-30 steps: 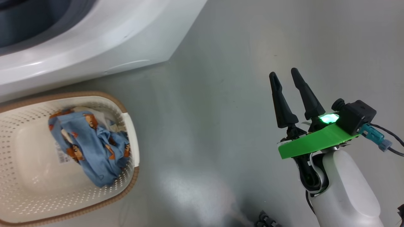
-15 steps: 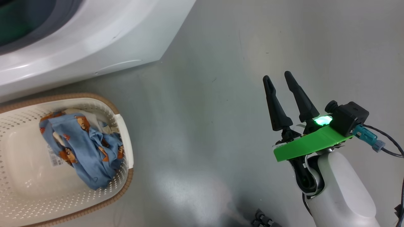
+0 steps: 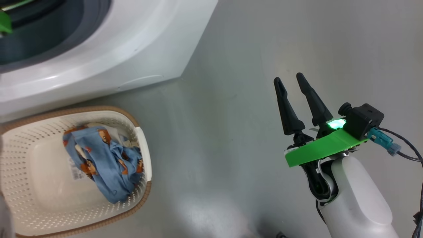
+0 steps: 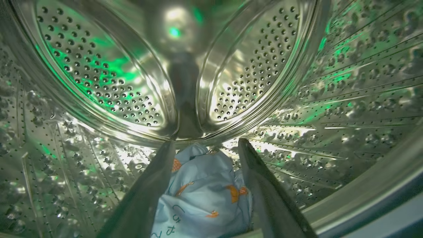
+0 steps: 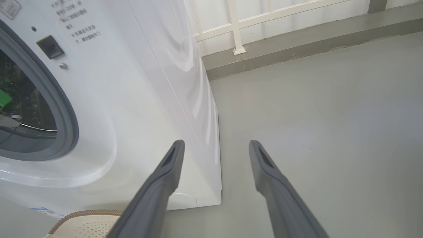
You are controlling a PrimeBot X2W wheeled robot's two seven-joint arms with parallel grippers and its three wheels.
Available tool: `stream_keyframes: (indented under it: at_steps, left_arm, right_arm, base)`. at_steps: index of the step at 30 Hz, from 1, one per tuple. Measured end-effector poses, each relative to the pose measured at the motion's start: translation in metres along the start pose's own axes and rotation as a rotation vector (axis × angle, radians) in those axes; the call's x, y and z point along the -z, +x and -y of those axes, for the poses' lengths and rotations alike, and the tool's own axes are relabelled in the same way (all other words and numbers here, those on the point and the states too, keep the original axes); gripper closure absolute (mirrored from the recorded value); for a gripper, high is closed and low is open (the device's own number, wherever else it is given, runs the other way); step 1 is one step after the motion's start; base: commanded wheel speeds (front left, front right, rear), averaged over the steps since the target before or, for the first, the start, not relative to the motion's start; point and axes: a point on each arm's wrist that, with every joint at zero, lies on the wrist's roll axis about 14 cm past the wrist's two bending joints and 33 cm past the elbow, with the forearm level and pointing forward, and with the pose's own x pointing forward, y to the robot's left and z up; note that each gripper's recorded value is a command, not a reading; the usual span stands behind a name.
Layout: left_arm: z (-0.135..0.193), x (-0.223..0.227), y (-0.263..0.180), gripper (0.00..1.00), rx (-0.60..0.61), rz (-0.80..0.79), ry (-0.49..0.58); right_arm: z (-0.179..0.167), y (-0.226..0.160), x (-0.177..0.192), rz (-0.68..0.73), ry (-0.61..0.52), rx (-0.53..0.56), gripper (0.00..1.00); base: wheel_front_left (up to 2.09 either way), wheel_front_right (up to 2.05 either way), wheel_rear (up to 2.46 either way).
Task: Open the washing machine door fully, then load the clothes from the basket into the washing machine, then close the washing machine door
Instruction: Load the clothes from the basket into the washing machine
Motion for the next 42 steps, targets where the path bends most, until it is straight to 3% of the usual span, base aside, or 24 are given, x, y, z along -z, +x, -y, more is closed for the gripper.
stream_keyframes:
  at_steps: [19, 42]
  left_arm:
    - [0.021, -0.023, -0.08, 0.0, 0.025, 0.039, 0.01]
    - [0.012, -0.043, -0.217, 0.0, -0.049, 0.099, 0.019]
  right_arm:
    - [-0.024, -0.014, -0.041, 0.09, 0.017, -0.07, 0.0]
    - [-0.055, -0.043, -0.065, 0.138, 0.036, -0.17, 0.0]
  base:
    - [0.0, 0.0, 0.0]
    - [0.0, 0.0, 0.0]
